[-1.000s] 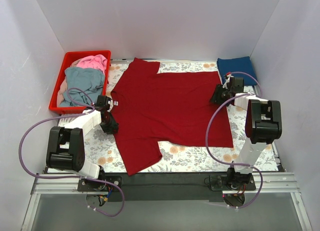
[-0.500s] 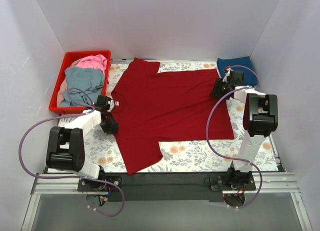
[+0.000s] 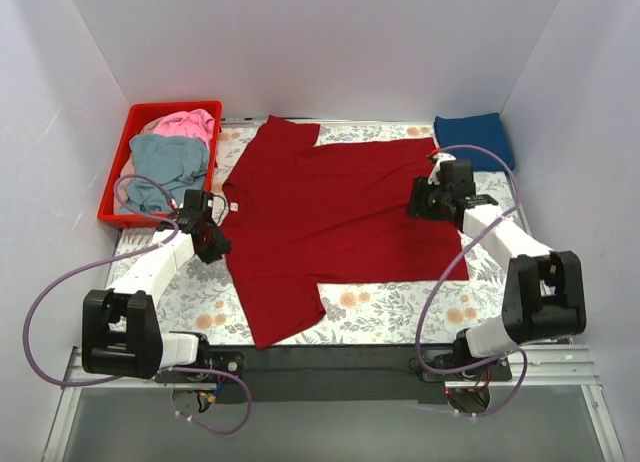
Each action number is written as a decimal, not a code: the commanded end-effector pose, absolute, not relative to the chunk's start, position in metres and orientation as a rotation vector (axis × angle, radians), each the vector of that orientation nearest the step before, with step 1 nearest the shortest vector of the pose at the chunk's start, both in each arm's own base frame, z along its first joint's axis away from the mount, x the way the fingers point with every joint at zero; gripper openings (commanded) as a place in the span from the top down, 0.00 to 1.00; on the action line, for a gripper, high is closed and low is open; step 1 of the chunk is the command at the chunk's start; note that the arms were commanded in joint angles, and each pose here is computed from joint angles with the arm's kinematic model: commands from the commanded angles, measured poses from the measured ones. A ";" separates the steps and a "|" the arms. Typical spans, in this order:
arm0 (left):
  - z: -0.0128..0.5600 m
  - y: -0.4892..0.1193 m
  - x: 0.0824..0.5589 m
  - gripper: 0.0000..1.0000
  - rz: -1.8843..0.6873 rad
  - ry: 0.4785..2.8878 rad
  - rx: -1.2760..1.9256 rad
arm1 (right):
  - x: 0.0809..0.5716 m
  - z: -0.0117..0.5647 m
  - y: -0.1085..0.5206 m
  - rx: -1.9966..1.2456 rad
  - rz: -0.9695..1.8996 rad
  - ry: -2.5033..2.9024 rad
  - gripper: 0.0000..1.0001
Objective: Fold and stack the t-shirts
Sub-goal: Flatten the tshirt out, then fold the tshirt
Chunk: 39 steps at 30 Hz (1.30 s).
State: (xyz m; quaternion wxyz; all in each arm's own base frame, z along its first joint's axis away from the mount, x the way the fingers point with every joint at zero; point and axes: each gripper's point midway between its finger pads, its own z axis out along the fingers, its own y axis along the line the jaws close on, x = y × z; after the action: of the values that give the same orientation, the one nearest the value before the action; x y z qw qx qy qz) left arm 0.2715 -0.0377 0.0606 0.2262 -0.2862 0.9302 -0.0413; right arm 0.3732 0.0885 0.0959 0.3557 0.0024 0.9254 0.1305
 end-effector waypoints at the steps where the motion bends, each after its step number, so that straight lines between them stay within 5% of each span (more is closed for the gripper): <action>1: 0.058 -0.038 0.262 0.74 -0.122 2.567 -0.836 | 0.326 0.088 0.091 -0.020 0.274 2.463 0.41; 3: 0.055 -0.044 0.257 0.64 -0.131 2.596 -0.840 | 0.307 0.081 0.091 -0.030 0.274 2.492 0.41; 9: 0.050 -0.055 0.242 0.61 -0.117 2.658 -0.850 | 0.289 0.096 0.079 -0.023 0.226 2.449 0.41; 39: 0.002 -0.057 0.208 0.71 0.108 2.801 -0.870 | 0.275 0.096 0.070 0.001 0.190 2.409 0.40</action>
State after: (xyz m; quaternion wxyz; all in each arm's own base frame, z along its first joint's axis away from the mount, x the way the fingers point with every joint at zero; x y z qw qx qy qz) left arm 0.2154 -0.0587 0.0140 0.1097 -0.2875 0.9512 0.0245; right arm 0.2692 0.0776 0.0844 0.3238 -0.0126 0.9419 0.0887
